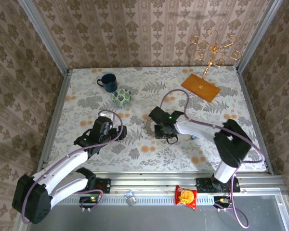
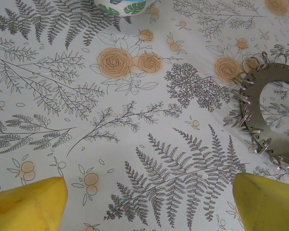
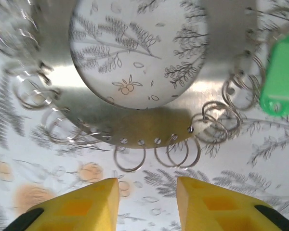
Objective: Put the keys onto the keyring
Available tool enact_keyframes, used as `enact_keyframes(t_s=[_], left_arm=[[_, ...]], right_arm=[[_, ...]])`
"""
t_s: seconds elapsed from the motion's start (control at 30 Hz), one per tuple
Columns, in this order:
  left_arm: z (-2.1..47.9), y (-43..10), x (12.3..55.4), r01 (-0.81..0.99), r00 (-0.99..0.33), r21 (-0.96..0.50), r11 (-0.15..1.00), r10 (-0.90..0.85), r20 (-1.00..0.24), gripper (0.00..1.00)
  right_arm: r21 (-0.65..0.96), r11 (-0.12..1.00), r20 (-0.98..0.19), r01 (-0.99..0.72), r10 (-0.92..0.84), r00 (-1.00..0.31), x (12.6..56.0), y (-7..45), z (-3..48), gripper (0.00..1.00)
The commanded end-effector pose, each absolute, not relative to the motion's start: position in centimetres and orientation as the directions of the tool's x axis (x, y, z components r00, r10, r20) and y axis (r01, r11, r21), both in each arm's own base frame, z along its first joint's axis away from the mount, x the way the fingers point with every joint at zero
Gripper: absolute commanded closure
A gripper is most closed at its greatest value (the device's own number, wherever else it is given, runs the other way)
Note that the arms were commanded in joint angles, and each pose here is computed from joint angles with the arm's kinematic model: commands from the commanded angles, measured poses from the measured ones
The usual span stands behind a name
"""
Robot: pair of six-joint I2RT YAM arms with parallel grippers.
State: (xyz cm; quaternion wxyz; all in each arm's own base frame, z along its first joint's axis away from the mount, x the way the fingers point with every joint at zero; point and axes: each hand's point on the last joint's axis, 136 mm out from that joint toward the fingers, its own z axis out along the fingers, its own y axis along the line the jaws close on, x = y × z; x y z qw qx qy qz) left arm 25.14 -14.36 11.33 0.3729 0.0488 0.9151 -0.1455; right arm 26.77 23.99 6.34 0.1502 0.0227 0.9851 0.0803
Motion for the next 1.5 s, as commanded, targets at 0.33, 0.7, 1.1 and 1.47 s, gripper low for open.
enact_keyframes(t_s=[0.33,0.7,1.1,1.47], left_arm=[[12.7,-14.6,25.4,0.219,-0.679,-0.23,0.948,-0.021,-0.734,0.11],[12.5,-14.5,25.3,0.216,-0.68,-0.227,0.95,-0.02,-0.733,0.11],[13.0,-14.7,25.5,0.226,-0.671,-0.225,0.948,-0.016,-0.741,0.1],[13.1,-14.7,25.5,0.225,-0.674,-0.222,0.949,-0.013,-0.739,0.1]], right_arm=[[0.494,0.668,-0.093,0.556,0.676,-0.731,26.6,25.1,5.6,0.6],[0.493,0.616,-0.033,0.615,0.719,-0.694,26.5,25.5,3.3,0.63],[0.467,0.615,-0.028,0.636,0.729,-0.684,26.7,25.6,1.7,0.69],[0.449,0.654,-0.085,0.609,0.709,-0.7,26.8,24.7,1.8,0.98]])
